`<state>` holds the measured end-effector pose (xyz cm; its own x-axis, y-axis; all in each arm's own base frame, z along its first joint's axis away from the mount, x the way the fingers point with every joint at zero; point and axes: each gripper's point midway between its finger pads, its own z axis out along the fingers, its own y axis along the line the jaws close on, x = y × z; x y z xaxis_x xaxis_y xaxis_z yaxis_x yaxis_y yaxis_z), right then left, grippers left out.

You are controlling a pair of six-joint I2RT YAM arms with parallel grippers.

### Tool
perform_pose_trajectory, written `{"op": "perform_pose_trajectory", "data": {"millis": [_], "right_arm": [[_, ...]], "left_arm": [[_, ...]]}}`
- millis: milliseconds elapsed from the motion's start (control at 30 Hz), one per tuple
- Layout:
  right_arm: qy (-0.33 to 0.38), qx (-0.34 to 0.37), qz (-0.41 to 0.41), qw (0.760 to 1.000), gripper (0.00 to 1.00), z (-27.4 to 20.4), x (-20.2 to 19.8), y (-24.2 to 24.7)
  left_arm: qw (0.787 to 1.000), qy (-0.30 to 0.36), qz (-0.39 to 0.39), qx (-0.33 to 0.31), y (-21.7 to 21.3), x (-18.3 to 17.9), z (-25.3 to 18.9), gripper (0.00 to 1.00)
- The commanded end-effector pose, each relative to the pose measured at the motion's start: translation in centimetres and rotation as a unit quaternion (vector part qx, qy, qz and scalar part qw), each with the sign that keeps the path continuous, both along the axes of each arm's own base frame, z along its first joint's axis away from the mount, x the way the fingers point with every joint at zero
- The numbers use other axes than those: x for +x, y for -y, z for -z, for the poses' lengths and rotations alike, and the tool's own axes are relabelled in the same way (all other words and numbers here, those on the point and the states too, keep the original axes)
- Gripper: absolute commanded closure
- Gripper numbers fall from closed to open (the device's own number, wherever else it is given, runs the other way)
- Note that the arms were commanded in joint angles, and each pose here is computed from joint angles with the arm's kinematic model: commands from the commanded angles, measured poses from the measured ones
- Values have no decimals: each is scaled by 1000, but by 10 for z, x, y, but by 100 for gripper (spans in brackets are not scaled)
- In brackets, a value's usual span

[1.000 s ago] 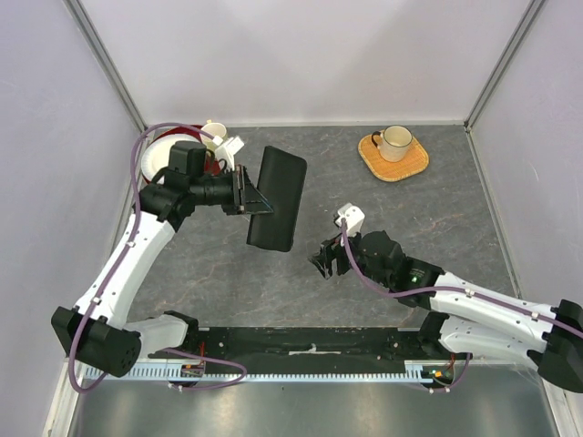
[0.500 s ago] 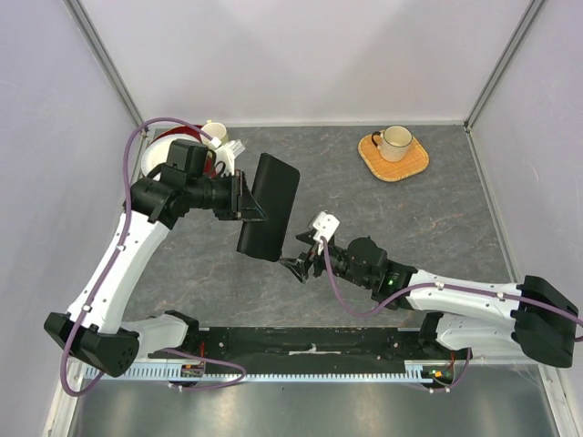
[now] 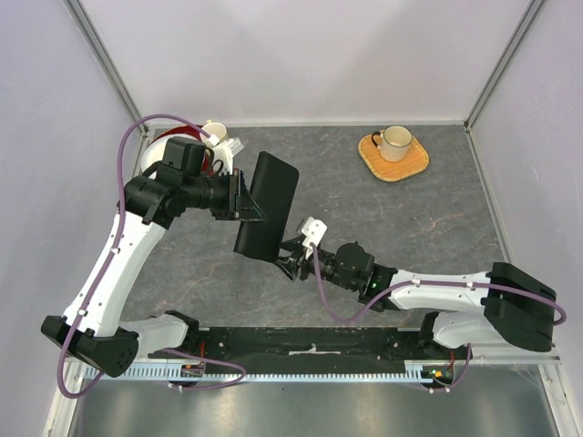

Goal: Sort the hair-cutting tools

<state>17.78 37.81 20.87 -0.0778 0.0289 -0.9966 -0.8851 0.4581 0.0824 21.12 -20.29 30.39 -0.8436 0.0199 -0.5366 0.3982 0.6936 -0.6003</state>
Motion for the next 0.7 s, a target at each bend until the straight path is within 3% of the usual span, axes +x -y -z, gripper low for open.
{"op": "perform_pose_trajectory", "data": {"millis": [0, 300, 367, 433, 667], "right_arm": [[12, 57, 19, 998, 50, -25, 7, -9], [14, 79, 43, 996, 66, -39, 9, 2], [9, 78, 41, 996, 86, -40, 9, 0], [-2, 57, 48, 997, 100, -35, 13, -3], [-12, 36, 96, 995, 100, -27, 24, 12]], "left_arm": [[998, 59, 20, -28, 3, -5, -32, 98], [998, 53, 17, -22, 1, -6, -27, 98], [998, 52, 14, -20, 1, -5, -26, 98], [998, 53, 14, -24, 2, -4, -28, 98], [998, 47, 24, -31, 5, -8, -22, 98]]}}
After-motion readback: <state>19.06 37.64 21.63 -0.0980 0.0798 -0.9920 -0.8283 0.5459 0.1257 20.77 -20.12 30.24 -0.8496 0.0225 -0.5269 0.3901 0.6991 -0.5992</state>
